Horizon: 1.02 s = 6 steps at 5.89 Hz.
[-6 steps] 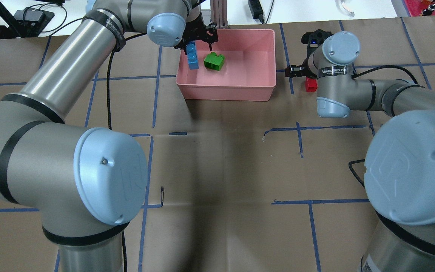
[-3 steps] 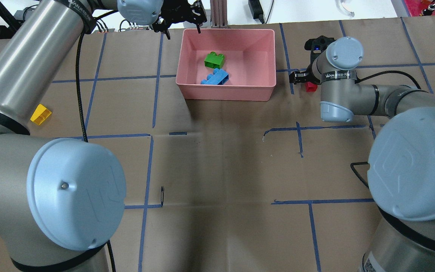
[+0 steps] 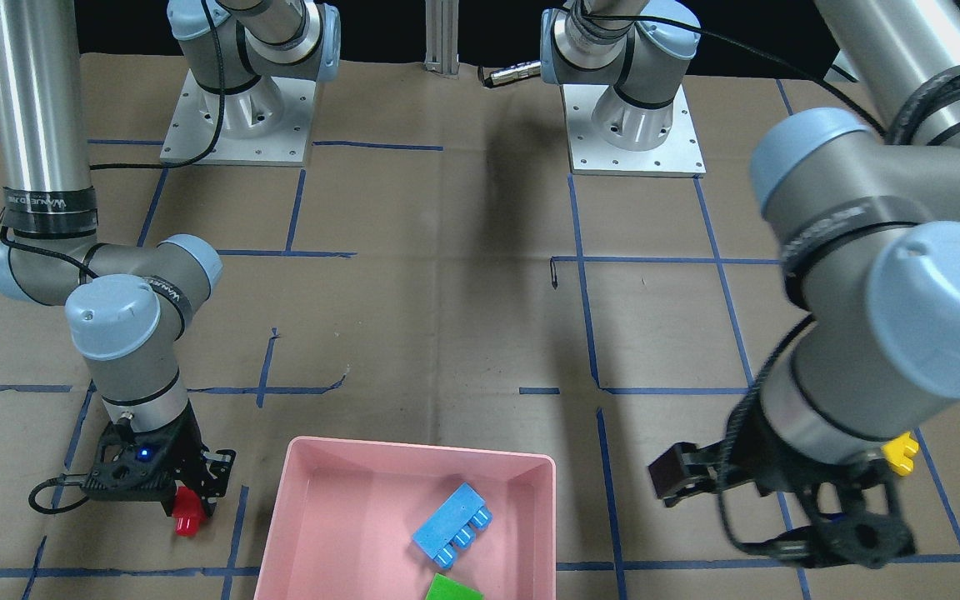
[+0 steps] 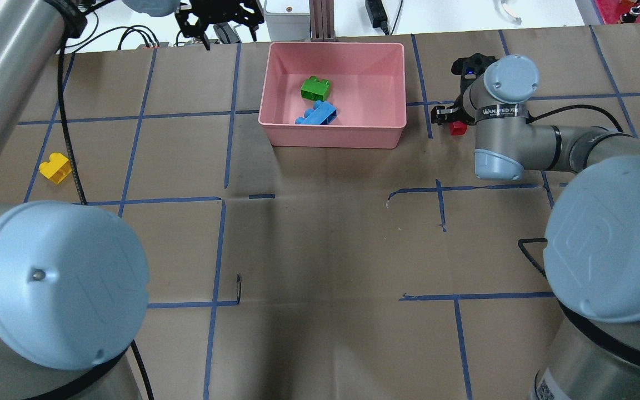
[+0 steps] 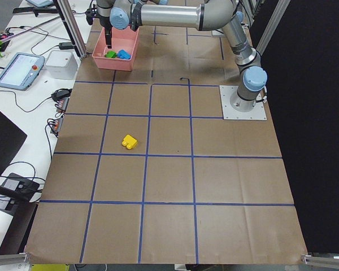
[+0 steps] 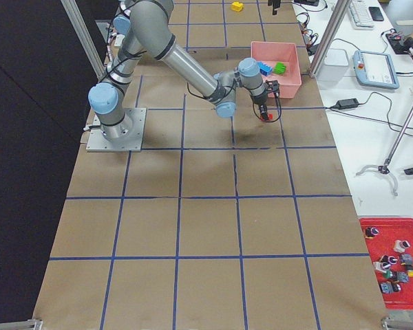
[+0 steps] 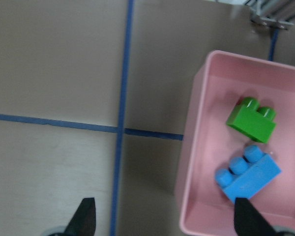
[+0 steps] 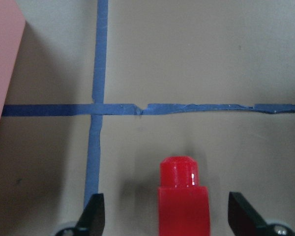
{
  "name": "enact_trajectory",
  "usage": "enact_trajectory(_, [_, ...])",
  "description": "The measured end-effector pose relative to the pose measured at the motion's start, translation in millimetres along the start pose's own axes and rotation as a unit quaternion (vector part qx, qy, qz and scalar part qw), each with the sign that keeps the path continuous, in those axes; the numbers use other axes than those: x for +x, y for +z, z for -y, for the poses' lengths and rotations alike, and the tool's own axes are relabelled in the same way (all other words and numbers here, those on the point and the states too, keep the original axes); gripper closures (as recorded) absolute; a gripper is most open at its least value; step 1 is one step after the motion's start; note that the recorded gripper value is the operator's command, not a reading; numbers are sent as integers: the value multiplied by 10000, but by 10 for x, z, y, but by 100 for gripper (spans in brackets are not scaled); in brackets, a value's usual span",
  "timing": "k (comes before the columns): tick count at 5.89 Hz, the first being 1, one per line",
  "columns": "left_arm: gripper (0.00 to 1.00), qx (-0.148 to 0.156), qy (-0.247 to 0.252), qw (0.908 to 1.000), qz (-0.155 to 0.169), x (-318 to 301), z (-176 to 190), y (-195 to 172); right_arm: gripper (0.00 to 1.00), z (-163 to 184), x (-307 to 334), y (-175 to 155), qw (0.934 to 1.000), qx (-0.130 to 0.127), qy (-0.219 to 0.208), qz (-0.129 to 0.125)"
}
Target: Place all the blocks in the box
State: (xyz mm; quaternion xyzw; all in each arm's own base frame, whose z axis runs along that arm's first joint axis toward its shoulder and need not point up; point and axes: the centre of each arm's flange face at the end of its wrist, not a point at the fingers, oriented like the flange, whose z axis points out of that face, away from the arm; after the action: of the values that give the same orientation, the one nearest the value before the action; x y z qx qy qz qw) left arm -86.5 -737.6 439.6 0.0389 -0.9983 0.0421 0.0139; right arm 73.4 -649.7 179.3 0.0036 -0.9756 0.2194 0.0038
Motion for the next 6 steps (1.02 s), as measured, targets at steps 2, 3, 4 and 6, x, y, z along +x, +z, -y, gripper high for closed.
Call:
enact_trajectory(2, [1, -168, 660, 9977, 35, -1303, -116, -213, 94, 45, -1, -97, 10000, 56, -21, 3])
enact_trajectory(3, [1, -267, 1047, 9941, 8, -1956, -209, -172, 94, 182, -4, -378, 10000, 48, -45, 2])
enact_trajectory(4, [1, -358, 1506, 9879, -49, -2572, -307, -87, 94, 399, -36, -776, 9998, -194, -46, 33])
enact_trajectory(6, [1, -490, 3090, 9495, -257, -3480, -507, 226, 94, 914, -607, -1583, 9976, -608, -251, 219])
